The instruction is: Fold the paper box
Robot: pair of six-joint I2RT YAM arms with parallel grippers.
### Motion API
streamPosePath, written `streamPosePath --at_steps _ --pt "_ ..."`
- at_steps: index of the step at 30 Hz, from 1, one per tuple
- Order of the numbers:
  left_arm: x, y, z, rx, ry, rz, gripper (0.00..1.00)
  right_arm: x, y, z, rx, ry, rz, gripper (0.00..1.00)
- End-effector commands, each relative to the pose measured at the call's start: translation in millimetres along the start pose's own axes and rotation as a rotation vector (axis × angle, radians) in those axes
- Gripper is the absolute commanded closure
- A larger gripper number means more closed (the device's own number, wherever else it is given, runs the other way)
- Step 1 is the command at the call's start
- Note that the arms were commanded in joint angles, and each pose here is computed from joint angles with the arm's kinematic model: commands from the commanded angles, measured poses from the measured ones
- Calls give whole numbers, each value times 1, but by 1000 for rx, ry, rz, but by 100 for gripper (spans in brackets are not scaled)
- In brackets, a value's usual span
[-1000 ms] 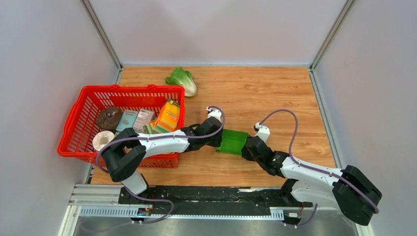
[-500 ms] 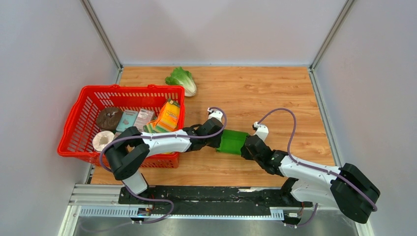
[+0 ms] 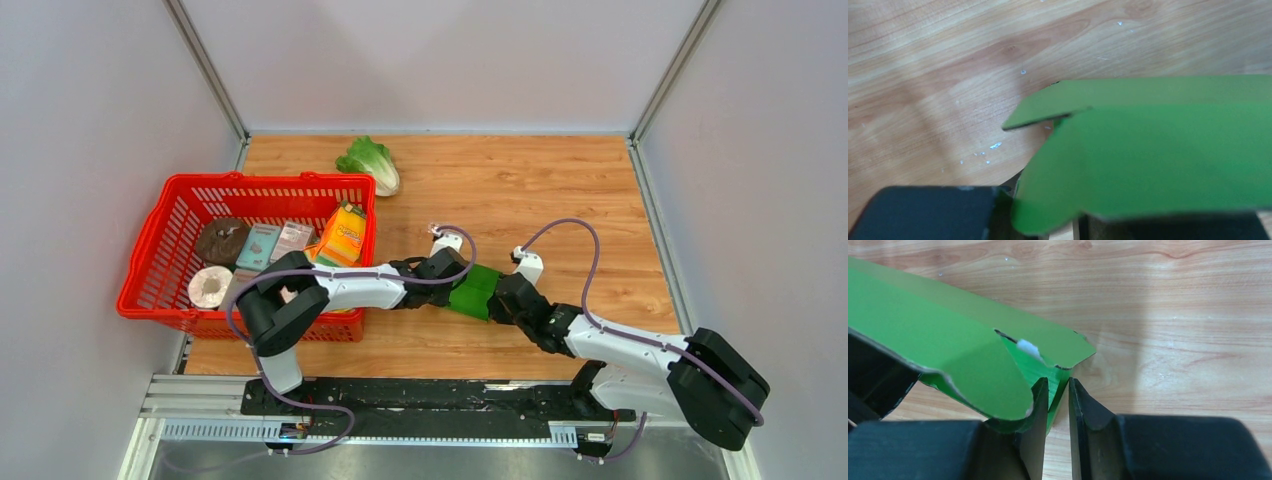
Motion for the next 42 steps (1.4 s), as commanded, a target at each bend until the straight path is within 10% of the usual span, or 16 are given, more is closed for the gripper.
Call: streamPosePath --at_steps 1,11,22,42 --pt "1 -3 5 -148 -85 14 79 -17 1 21 -62 -41 -51 76" --pt "17 -14 5 -293 -226 62 100 -11 -4 22 -65 -44 -27 77" --pt "-19 25 -13 -14 -100 -69 58 -12 -1 23 -73 -38 -23 77" --pt "-14 13 3 -13 -21 -18 73 -13 0 24 -81 -36 -28 78"
Point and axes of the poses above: each gripper's point midway between its finger pads, its own y axis back along the fingers, its own z axis along the line the jaws close on, x = y × z, the point moved 5 cm from there along y, back along the fingers, and after that the axes turned 7 degrees about -y, right-handed, at the moved point
